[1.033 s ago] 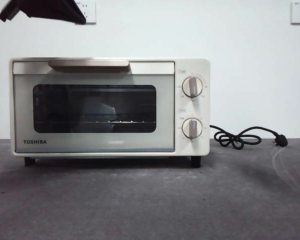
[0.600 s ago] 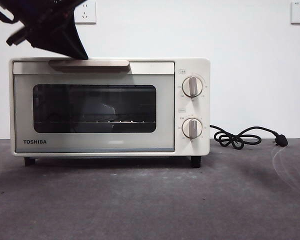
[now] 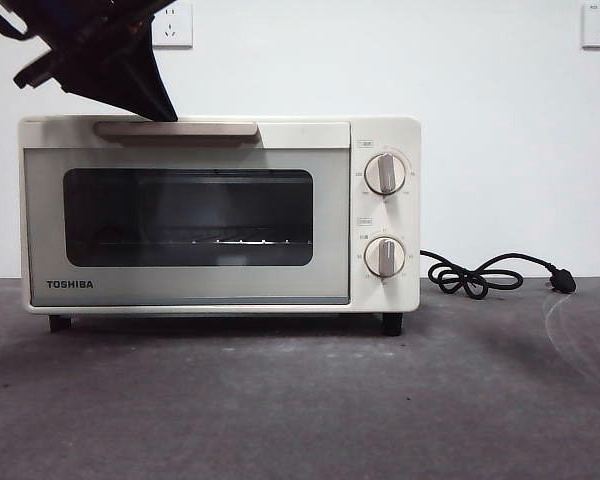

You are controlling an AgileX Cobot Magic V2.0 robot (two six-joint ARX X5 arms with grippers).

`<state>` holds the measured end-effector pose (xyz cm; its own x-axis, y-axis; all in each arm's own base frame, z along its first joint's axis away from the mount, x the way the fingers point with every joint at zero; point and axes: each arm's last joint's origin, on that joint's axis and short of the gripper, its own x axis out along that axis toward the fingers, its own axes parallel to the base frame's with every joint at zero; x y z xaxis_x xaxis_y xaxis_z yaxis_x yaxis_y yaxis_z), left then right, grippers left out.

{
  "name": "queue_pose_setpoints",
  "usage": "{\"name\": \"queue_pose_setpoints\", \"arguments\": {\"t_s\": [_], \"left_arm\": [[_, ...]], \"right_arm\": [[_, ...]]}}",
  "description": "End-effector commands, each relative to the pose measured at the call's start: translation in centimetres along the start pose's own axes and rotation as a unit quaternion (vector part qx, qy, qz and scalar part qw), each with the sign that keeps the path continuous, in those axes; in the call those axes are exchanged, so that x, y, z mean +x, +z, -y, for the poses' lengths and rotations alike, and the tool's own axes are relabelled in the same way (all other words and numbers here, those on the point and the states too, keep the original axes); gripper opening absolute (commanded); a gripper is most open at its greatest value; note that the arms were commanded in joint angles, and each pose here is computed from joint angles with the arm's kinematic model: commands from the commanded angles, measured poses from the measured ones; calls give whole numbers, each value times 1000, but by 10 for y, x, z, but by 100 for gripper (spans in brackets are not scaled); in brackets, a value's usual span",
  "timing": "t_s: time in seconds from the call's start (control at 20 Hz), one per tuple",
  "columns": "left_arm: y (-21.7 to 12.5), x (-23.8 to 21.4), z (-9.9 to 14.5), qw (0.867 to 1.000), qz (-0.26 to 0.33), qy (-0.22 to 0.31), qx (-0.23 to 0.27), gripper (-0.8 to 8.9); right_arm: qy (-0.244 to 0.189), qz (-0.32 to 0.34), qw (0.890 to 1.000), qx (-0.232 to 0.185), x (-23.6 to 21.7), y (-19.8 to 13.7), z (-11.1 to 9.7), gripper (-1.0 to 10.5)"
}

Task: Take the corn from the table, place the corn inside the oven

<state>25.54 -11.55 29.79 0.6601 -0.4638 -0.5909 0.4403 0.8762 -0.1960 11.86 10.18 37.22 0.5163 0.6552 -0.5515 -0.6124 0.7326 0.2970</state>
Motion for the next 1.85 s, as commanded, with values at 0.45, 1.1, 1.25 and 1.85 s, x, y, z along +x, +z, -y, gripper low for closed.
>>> {"name": "queue_pose_setpoints", "arguments": {"t_s": [0.45, 1.1, 1.25, 1.85], "left_arm": [[-49, 13, 14, 981, -195, 7, 15, -6], [-68, -6, 53, 961, -268, -34, 57, -6], [-59, -31, 64, 971, -222, -64, 58, -6], [-7, -197, 65, 987, 131, -73, 57, -5]], "right_arm": [[1, 2, 1000, -3, 0, 1, 0, -11], [52, -23, 998, -23, 0, -2, -3, -12], [101, -16, 994, -43, 3, 2, -6, -12], [162, 24, 973, -160, 88, 21, -54, -12]]}}
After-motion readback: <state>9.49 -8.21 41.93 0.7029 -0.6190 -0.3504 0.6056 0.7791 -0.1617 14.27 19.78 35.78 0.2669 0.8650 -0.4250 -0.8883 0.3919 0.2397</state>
